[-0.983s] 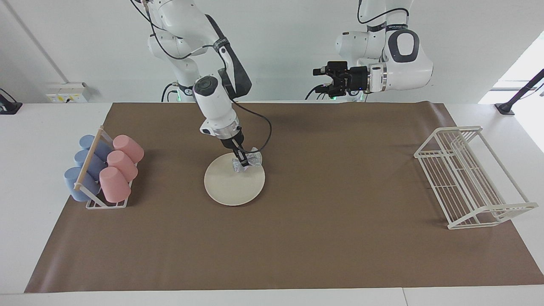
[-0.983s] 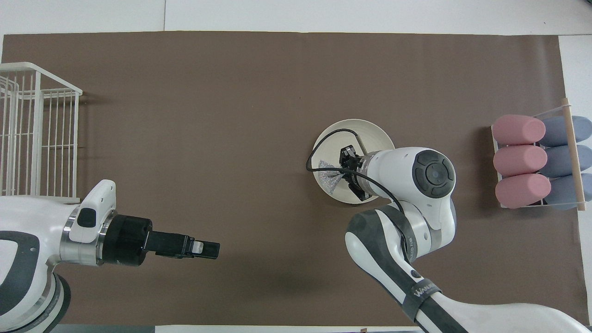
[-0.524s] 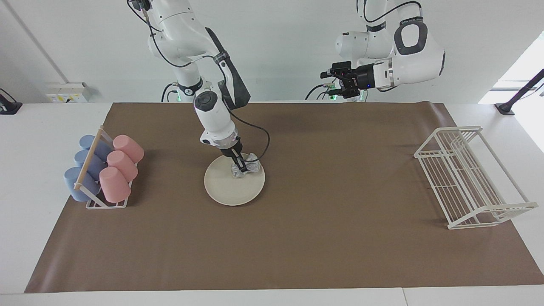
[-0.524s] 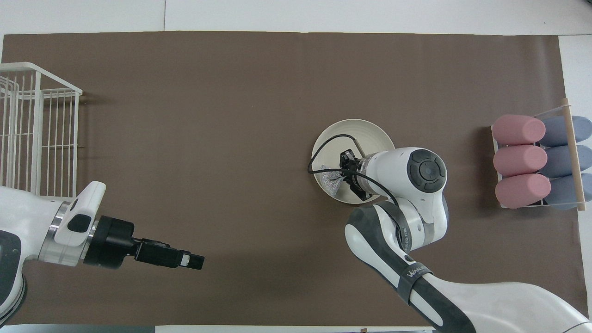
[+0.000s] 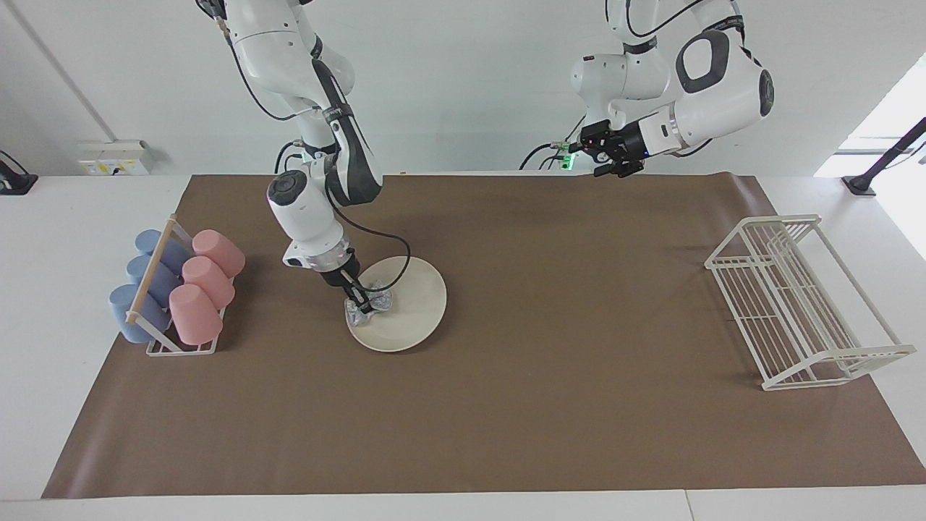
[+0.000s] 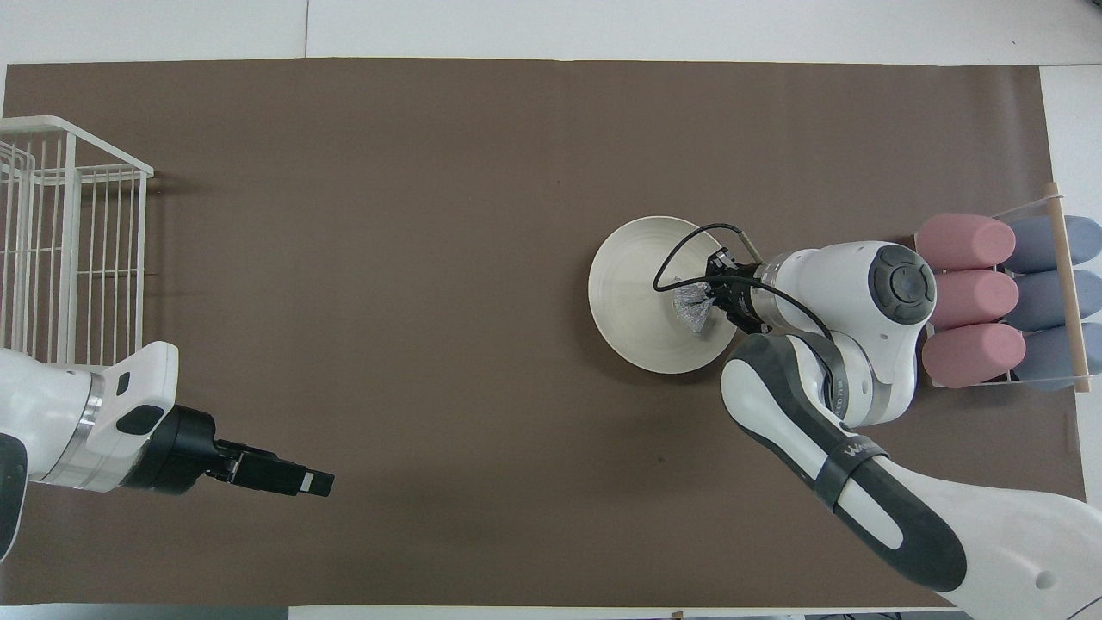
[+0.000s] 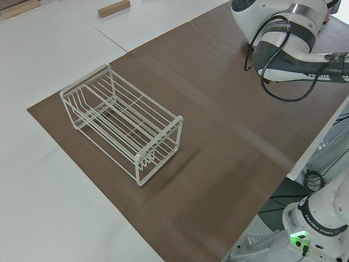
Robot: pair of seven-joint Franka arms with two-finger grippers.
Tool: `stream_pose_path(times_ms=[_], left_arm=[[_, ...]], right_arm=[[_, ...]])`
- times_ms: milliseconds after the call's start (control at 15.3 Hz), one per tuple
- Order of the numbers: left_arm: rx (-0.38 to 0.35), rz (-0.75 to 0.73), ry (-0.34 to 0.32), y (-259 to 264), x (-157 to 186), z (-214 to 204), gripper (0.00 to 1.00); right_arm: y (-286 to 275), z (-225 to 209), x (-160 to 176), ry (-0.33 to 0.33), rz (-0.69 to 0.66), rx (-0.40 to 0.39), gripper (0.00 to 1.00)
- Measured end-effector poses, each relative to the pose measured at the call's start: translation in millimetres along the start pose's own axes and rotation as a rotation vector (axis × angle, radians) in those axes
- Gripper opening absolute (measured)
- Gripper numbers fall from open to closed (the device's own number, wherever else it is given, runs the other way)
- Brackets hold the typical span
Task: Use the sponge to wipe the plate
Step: 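Rub the scrubber across the plate surface with the right gripper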
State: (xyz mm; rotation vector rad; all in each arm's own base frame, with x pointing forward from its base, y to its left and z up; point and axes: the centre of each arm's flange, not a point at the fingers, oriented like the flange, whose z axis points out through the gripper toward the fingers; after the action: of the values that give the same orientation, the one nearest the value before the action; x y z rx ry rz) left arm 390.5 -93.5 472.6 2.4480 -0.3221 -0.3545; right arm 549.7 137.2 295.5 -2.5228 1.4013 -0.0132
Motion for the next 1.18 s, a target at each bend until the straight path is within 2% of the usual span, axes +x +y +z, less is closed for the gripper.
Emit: stream_pose_path(times_ms=[131, 393, 590, 852, 1179], left_arm=[[0.066, 0.0, 0.017, -8, 2, -4, 1.0], [0.219, -0.008, 0.059, -26, 6, -16, 1.0], [0.309, -0.098, 0.108, -34, 10, -23, 1.0], [0.356, -0.222, 0.172, -39, 18, -31, 1.0], [0.351, -0.32, 0.213, -49, 24, -39, 1.0]], right_arm=[[-7, 3, -21, 0.001, 0.026, 0.015, 0.09], [-21, 16, -86, -0.013, 0.089, 0.045, 0.09], [-24, 20, -107, -0.02, 0.121, 0.057, 0.09], [-23, 20, -99, -0.015, 0.067, 0.059, 0.09], [-8, 8, -20, 0.029, -0.042, 0.073, 0.09]])
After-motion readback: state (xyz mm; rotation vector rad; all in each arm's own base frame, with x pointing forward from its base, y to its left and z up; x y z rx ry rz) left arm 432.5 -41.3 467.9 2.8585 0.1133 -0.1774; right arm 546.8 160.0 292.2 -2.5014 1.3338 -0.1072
